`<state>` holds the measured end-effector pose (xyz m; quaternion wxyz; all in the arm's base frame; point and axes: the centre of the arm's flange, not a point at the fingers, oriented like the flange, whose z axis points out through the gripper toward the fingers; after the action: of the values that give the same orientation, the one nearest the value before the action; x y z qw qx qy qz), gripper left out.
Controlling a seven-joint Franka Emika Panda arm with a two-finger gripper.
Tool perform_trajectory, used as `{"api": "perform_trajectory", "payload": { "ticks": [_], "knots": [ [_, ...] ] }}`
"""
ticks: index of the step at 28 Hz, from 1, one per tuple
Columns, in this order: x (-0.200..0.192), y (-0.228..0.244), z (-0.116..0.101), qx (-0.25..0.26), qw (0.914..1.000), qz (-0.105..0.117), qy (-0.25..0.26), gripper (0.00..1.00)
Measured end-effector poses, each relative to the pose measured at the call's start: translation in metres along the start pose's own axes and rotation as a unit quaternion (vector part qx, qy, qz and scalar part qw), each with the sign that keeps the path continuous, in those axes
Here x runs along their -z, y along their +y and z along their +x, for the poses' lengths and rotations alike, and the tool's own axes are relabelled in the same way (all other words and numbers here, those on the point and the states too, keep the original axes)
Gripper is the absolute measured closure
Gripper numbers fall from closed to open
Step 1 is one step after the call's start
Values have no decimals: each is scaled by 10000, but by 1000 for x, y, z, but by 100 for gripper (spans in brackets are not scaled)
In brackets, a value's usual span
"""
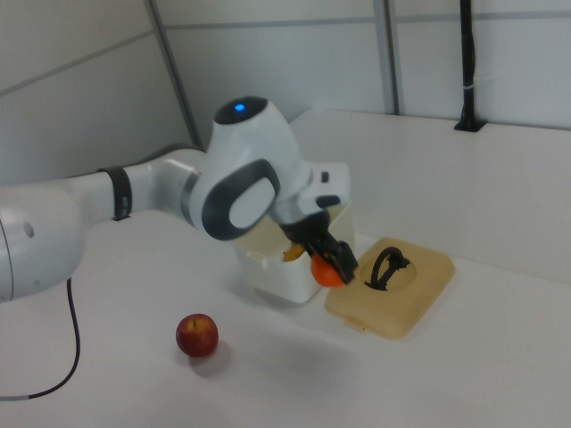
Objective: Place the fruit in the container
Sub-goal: 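Lift the tangerine and carry it over the white container, then lower the tangerine into the container and open the gripper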
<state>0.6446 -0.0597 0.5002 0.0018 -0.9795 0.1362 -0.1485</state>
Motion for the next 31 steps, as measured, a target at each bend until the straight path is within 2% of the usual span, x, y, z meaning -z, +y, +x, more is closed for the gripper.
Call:
{"api": "perform_trajectory", "payload": {
  "ticks": [6,10,13,18,24,25,28,31],
  "knots": [
    [-7,-72,-2,-406,9991,132,72,20],
    [-24,-119,4,-733,9959,274,448,20],
    [-43,-145,5,-886,9932,284,697,20],
    [-68,-173,2,-1002,9914,155,826,20],
    [-78,-192,1,-1036,9901,14,951,0],
    [-76,-193,2,-1030,9901,13,958,0],
    [-72,-193,0,-890,9929,-122,782,0],
    [-61,-197,-10,-587,9971,-302,369,0]
  ]
}}
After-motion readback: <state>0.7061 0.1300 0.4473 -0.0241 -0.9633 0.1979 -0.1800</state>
